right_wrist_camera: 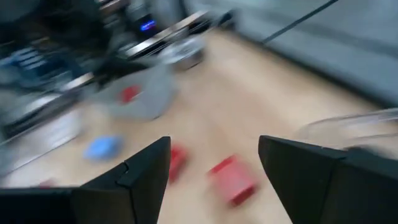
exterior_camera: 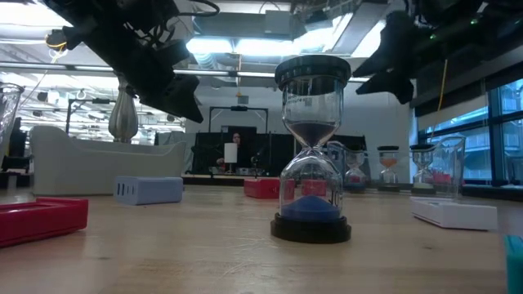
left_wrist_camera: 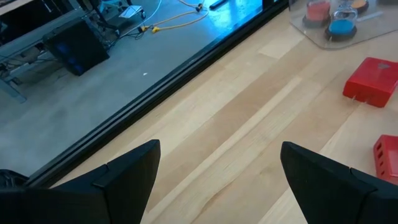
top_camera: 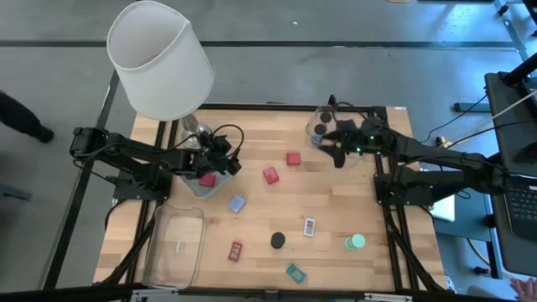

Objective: Pick & Place Office items
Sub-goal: Put the light blue hourglass into the top transparent bin

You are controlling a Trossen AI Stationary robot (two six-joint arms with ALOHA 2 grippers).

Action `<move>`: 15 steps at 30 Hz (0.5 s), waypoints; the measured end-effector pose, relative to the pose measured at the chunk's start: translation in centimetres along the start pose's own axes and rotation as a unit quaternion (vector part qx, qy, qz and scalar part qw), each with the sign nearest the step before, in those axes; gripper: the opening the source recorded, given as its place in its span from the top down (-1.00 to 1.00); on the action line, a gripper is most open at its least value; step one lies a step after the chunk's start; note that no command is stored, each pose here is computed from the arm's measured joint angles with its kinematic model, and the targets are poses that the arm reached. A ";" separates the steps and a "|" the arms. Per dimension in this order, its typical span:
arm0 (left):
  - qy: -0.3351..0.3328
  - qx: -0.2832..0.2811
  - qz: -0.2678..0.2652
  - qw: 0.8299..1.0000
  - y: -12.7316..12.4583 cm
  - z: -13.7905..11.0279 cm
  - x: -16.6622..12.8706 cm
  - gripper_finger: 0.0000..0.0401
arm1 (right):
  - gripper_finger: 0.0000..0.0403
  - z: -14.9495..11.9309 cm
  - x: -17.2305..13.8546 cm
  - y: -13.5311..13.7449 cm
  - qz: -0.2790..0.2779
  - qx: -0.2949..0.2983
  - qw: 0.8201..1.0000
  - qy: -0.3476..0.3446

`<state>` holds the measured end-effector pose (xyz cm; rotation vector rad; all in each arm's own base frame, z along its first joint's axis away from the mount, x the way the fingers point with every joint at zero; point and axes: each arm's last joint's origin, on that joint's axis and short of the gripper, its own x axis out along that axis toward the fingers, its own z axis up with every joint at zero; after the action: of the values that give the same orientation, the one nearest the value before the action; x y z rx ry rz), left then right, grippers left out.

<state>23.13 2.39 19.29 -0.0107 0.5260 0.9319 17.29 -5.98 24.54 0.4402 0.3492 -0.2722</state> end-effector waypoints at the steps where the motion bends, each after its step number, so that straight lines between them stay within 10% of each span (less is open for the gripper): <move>1: -0.001 -0.001 0.000 1.000 0.0 0.0 0.0 -0.65 | -0.23 -0.2 0.0 0.2 0.027 0.006 0.999 0.017; 7: -0.006 -0.005 0.004 1.000 0.0 0.1 0.0 -0.65 | -0.23 -1.6 -0.1 1.3 0.133 0.012 0.985 0.109; 15: -0.007 -0.007 0.002 1.000 0.0 0.2 0.0 -0.65 | -0.27 -1.8 0.1 2.0 0.141 0.110 0.976 0.128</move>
<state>23.23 2.46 19.43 -0.0156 0.5067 0.9390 17.54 -3.43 23.77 0.7386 0.5044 0.0260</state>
